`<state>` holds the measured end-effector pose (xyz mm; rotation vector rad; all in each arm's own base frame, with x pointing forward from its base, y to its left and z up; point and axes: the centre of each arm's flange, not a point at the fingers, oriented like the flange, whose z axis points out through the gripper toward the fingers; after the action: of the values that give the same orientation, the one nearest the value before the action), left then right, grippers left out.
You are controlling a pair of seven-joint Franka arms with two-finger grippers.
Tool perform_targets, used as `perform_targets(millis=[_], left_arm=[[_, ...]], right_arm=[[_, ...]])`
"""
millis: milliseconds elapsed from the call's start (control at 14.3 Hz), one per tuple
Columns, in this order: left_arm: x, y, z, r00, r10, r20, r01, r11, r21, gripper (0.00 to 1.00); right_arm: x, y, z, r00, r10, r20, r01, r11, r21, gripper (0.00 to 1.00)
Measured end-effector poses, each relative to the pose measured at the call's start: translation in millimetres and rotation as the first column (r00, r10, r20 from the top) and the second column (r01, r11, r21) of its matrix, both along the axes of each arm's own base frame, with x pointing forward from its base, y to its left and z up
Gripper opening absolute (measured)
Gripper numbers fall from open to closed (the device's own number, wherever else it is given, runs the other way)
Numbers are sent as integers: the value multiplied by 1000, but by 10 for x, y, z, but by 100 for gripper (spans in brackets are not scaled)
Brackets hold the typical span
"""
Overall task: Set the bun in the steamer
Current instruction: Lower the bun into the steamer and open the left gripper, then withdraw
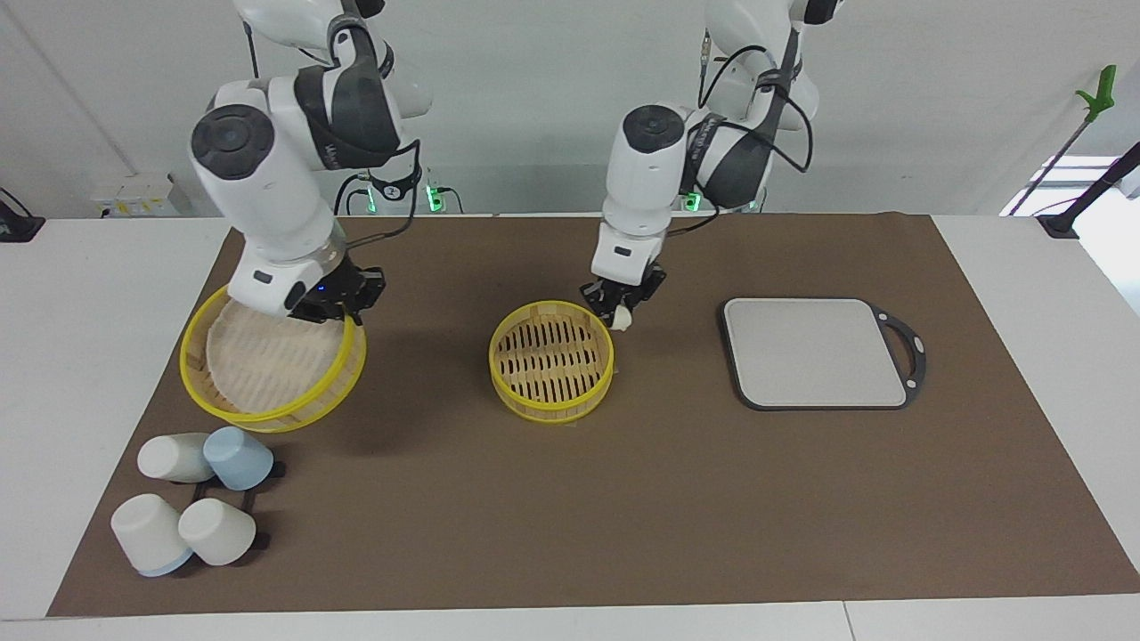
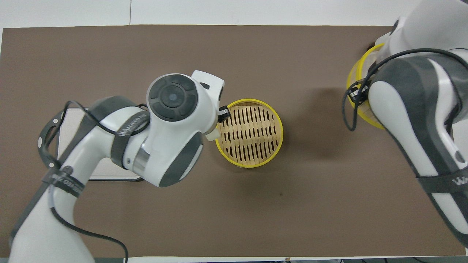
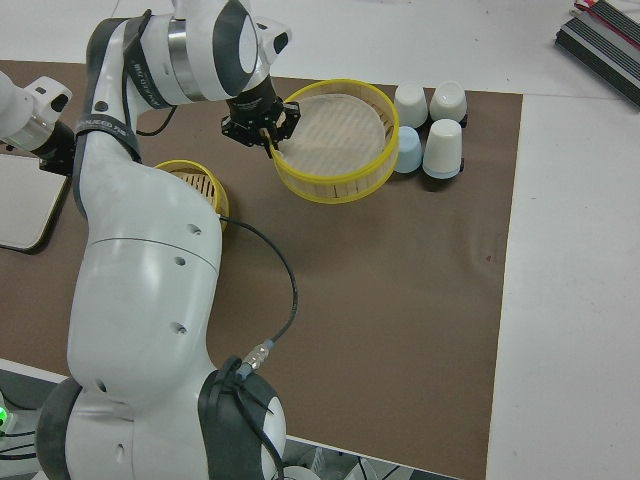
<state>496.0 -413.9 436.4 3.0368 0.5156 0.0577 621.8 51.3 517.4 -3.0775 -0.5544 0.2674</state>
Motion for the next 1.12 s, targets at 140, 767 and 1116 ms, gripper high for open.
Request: perform_targets(millis=[140,767,1116], left_arm=[[-167,-430,-455,1000,5,12,-5,1000,0,30],[-165,-637,-1025,998,-8,63,8,1000,2,46],[38,-288,-529,996,52,67,-53,999,6,95]], right_arm=[[-30,-45,-110,1000,7,-23,-7,1000,1,9],[-144,142,-182,999,36,-9,-37,999,-2,9],[-151,208,-175,1000,12,0,-12,1000,-7,9]])
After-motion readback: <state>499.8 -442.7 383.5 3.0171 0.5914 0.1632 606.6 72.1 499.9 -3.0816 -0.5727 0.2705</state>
